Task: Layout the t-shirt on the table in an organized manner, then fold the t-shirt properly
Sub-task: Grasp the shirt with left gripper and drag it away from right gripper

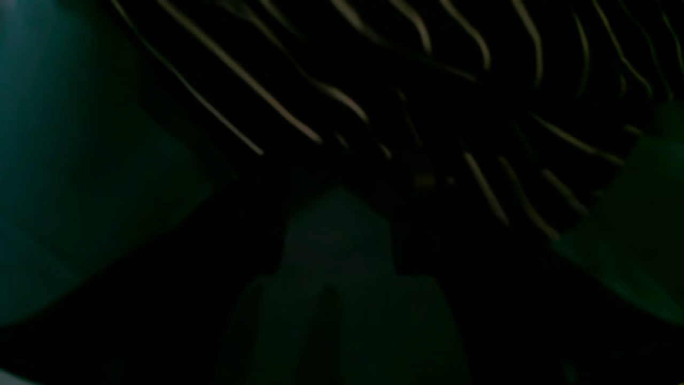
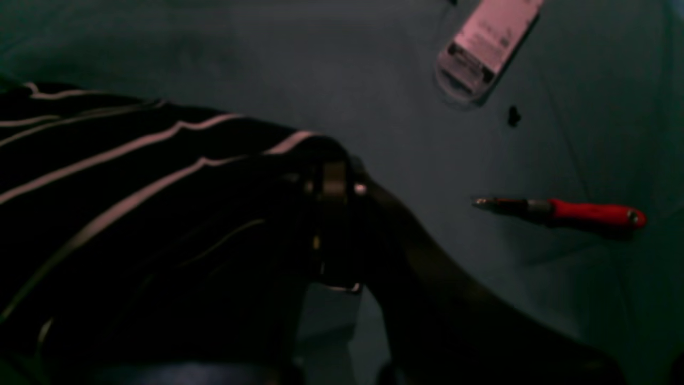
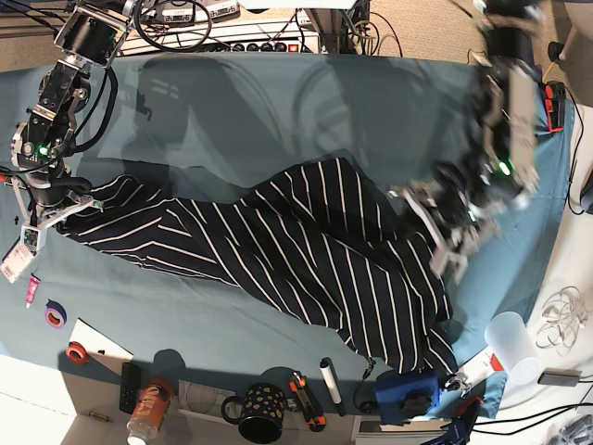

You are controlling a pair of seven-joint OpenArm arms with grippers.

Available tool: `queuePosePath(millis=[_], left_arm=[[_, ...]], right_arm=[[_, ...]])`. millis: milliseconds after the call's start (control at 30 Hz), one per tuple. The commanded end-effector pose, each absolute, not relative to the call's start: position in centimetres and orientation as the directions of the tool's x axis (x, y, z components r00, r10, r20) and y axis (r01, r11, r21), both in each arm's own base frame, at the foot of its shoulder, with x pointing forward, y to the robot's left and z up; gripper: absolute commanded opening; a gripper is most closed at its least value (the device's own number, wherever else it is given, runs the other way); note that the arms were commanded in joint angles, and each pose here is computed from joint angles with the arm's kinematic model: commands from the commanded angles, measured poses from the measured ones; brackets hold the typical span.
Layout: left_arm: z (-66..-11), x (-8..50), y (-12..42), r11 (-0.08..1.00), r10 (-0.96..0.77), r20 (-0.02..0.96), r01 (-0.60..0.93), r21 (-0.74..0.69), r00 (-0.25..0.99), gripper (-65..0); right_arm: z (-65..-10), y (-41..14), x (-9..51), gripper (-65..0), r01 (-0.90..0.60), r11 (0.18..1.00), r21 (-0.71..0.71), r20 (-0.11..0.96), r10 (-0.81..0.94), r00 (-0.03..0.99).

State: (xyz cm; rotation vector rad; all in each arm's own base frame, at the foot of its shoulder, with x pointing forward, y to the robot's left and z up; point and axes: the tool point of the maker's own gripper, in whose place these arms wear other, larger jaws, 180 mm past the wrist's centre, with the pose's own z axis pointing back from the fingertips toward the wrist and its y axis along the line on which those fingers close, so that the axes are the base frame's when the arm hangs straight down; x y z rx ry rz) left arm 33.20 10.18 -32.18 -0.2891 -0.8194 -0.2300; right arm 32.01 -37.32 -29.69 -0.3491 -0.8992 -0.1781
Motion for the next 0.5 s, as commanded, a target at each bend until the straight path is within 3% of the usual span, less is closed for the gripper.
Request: queuePosePath(millis=[0,200,467], left_arm=[[-31.2,33.6,9.8,0.933,-0.061,0.773,0.311,-0.180,0.631,-34.1],[-34.1,32.5,6.7,0.911,0.064,0.737,0.262,-0.319,0.673,-34.1],[-37.8,32.7,5.7,0.897,0.101,0.653,0.214,-0.386,0.751,-34.1]], right_arm=[[-27.9,-38.1,32.6,-65.0,0.309,0.920,-0.243,0.817,0.021,0.577],[-28.1,-38.0,32.5,-65.0,0.304,0.921,-0.244,0.808,0.020,0.588],[-28.2,-37.7,32.6,-65.0,0.278,0.927,-0.252,0.803,0.039,0.595]])
